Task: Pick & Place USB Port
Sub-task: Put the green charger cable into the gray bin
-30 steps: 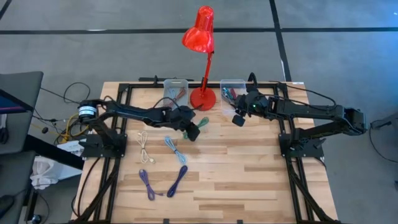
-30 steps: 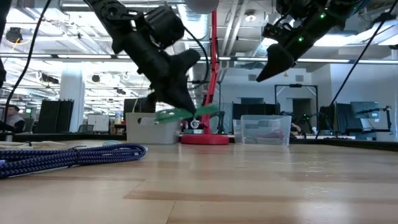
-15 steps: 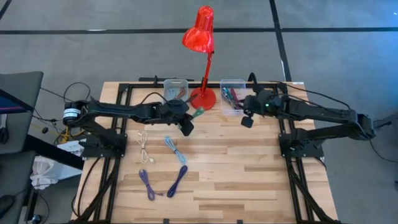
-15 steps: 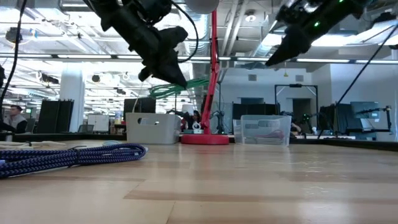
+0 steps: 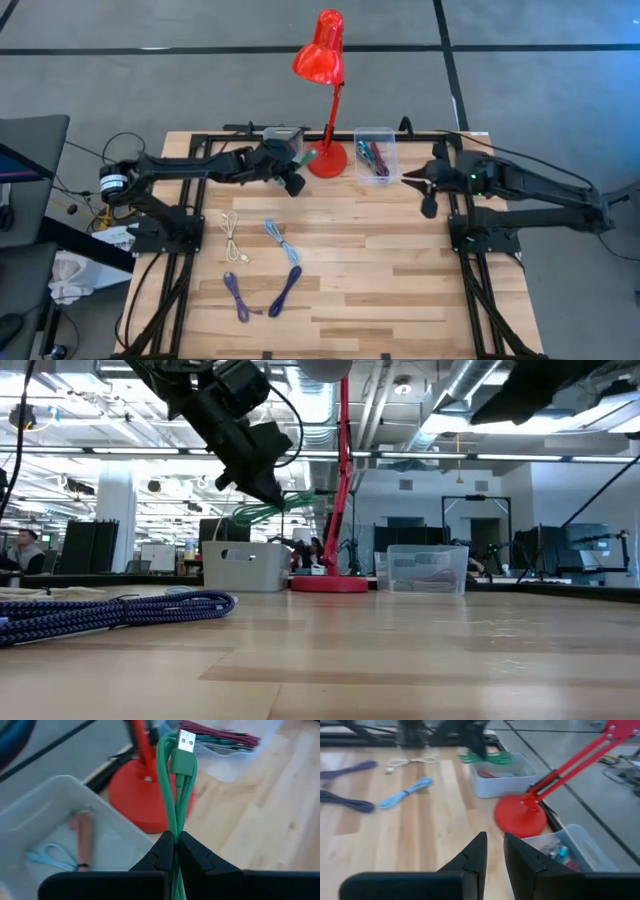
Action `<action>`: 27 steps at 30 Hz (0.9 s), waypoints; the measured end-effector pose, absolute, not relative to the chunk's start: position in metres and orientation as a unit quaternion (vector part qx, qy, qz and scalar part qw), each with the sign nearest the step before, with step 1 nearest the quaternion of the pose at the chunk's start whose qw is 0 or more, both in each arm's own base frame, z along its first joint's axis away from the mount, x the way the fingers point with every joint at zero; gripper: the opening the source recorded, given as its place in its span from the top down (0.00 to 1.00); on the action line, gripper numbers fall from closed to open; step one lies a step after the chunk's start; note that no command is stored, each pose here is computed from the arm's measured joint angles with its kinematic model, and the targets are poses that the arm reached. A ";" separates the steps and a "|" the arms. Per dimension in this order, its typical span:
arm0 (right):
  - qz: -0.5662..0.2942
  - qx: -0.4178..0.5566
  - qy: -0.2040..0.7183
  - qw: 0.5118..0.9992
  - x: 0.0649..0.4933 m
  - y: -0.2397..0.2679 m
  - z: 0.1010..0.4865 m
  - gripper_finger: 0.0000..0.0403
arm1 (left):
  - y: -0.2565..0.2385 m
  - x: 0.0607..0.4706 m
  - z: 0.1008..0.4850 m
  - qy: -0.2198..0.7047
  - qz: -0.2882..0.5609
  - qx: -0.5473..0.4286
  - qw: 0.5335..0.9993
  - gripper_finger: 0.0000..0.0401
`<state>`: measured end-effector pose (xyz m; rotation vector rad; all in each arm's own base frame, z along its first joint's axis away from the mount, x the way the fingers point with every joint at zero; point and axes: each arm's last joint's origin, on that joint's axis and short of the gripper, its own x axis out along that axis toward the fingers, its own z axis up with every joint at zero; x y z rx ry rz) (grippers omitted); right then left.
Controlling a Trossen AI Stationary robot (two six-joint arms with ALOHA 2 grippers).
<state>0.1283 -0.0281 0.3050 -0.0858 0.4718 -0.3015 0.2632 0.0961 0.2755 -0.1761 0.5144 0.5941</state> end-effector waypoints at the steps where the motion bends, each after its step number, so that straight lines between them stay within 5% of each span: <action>1: -0.141 -0.039 0.231 0.962 0.126 -0.025 0.305 0.86 | 0.100 0.262 0.276 0.251 0.295 -0.084 0.918 0.97; 12: -0.047 -0.051 0.230 0.971 0.122 0.002 0.305 0.86 | 0.143 0.241 0.275 0.255 0.340 -0.083 0.901 0.97; 27: -0.074 -0.074 0.227 0.968 0.121 0.008 0.305 0.86 | 0.170 0.218 0.254 0.268 0.355 -0.136 0.885 0.97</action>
